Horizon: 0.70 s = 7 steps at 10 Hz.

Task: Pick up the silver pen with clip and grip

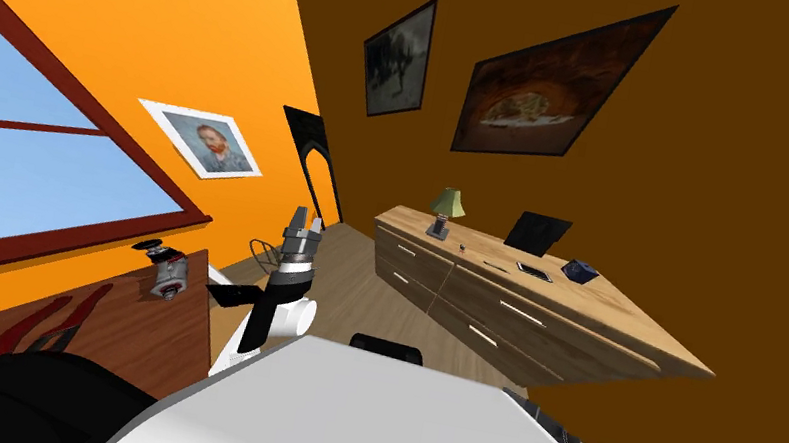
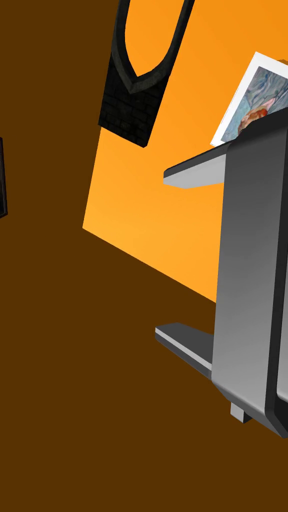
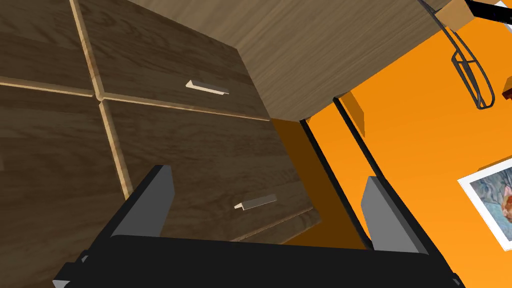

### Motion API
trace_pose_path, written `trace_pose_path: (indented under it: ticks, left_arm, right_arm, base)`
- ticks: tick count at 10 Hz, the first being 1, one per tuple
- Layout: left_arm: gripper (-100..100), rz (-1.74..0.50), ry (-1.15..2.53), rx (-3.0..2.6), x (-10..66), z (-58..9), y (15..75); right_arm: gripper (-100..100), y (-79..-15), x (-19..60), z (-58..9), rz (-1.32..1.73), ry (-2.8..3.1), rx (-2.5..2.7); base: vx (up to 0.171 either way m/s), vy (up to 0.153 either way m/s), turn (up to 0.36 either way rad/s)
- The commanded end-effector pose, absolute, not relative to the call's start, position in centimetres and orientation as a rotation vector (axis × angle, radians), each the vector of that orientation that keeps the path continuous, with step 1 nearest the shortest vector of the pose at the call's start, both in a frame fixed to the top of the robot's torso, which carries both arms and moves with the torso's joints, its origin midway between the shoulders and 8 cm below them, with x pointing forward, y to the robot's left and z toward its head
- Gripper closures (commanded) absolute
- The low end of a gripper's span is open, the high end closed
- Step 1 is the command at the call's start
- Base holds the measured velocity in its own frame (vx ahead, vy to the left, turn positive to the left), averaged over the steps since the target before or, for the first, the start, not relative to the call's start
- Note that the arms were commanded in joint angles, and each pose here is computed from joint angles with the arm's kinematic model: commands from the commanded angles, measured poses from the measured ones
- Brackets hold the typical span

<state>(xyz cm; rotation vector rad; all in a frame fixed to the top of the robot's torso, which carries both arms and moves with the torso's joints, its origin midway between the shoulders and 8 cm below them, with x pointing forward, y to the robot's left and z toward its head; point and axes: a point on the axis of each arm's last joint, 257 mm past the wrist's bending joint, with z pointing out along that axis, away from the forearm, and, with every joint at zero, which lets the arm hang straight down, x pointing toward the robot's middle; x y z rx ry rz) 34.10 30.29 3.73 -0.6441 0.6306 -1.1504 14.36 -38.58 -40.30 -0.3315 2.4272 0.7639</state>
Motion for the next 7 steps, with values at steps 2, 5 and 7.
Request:
trace_pose_path:
  ticks: [2,5,7]
  left_arm:
    - [0,-1.151,0.631,-0.644,34.1,3.7,30.3]
    - [0,-1.15,0.631,-0.644,34.1,3.7,30.3]
    - [0,-1.15,0.631,-0.644,34.1,3.7,30.3]
  right_arm:
    - [-100,-42.5,12.9,-40.5,0.676,2.517,-0.433]
    - [-100,-49.1,10.1,-40.3,0.529,2.646,-0.56]
    - [-100,-52.6,9.1,-39.4,0.446,2.706,-0.63]
  base:
    - [0.058,0.055,0.146]
    - [0.068,0.045,0.165]
    - [0.068,0.036,0.148]
